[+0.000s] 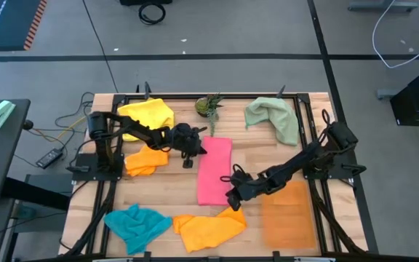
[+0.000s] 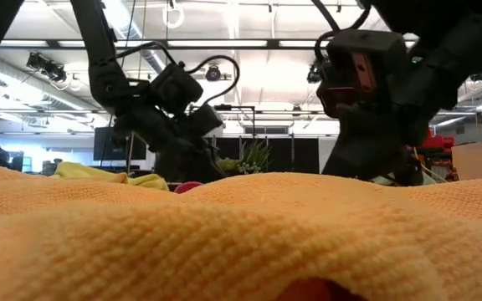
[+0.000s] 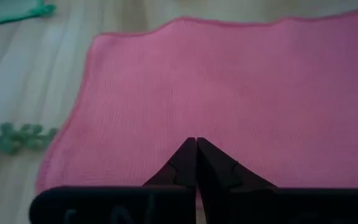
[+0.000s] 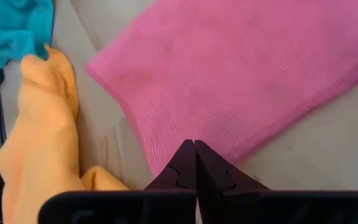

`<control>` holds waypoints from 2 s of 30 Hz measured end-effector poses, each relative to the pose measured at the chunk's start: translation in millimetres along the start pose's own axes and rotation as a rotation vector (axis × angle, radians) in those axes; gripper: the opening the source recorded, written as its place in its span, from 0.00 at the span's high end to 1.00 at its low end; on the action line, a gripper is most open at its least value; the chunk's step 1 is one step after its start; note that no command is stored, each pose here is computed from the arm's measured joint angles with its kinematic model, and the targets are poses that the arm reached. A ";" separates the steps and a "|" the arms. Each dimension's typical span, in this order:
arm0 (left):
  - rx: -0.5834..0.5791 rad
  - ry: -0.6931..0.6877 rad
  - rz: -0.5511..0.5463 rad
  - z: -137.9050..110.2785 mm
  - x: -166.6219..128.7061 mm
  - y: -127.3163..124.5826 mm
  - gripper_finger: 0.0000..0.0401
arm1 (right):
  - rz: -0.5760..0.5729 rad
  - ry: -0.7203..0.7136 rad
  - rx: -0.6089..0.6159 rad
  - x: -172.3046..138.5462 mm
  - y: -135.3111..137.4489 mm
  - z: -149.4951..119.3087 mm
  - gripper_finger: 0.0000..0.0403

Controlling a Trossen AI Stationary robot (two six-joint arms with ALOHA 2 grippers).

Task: Fold microfiber towels
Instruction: Fold the pink microfiber towel

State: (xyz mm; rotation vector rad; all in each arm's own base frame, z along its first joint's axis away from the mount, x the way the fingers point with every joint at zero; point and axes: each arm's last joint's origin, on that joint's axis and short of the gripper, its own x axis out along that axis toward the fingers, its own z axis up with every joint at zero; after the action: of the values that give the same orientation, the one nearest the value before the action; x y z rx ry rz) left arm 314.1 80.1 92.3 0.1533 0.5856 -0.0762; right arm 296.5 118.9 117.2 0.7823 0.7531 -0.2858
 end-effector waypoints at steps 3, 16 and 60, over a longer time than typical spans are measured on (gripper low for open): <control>-0.009 0.038 0.027 -4.7 0.9 0.6 0.98 | 0.004 0.018 0.002 1.8 0.1 -2.7 1.00; -0.112 0.104 0.106 -14.8 -3.7 17.5 0.94 | -0.048 0.061 -0.012 8.1 -7.5 -7.7 1.00; -0.145 -0.064 -0.433 44.6 -5.8 -126.3 0.98 | -0.034 -0.007 -0.275 11.6 -3.9 -11.3 1.00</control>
State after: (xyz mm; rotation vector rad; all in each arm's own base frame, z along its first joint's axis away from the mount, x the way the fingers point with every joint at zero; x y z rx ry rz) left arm 319.0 -51.5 116.8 -0.1192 0.5501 -0.4553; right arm 297.1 124.8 101.6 0.5089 0.7807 -0.2094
